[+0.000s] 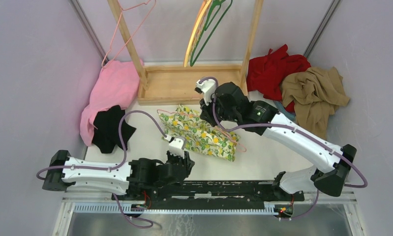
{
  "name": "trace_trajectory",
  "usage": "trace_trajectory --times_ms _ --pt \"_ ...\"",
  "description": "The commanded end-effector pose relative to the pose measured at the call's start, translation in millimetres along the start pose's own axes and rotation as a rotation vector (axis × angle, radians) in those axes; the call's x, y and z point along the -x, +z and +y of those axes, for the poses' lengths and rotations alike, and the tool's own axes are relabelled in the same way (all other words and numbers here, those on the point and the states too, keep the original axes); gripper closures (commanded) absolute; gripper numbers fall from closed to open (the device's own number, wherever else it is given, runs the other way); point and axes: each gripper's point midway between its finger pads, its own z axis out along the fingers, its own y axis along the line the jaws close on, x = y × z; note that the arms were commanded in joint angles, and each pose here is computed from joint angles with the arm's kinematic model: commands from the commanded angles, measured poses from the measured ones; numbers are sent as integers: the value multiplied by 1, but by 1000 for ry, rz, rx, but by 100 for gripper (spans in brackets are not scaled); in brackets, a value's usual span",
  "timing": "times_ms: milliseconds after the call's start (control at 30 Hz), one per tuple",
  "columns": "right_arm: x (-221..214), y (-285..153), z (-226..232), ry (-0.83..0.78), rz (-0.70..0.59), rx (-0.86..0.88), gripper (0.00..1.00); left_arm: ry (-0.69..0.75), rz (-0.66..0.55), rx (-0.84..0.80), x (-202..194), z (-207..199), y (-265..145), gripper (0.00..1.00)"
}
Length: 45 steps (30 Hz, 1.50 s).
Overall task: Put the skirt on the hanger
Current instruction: Hang the skirt on the hanger.
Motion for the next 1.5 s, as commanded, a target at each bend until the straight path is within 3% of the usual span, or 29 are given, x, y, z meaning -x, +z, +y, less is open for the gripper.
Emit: trace_trajectory --times_ms 0,167,267,333,500,800,900,933,967,1300,1467 --pt "-31 22 -5 5 73 -21 99 -24 -39 93 -4 30 1 62" --pt "-30 25 -5 19 85 -20 99 -19 -80 159 -7 48 6 60" --pt "-1 12 -3 11 48 -13 99 -37 -102 113 -10 46 10 39" --pt "14 4 -1 9 37 -6 99 -72 -123 39 -10 38 11 34" --pt "50 -14 3 10 -3 14 99 -199 -227 -90 9 32 2 31" --pt "87 -49 -1 11 -85 6 99 -280 -373 -167 21 43 -1 27" --pt "90 -52 0 17 -95 10 99 -307 -442 -197 29 41 0 19" --pt "91 -54 0 19 -99 12 99 -317 -468 -193 34 41 -1 5" --pt "92 -56 0 21 -103 13 99 -319 -485 -173 37 43 0 1" --pt "94 -68 3 26 -117 23 99 -234 -567 19 69 34 9 1" --pt "95 -72 3 28 -126 26 99 -277 -602 102 71 47 14 1"
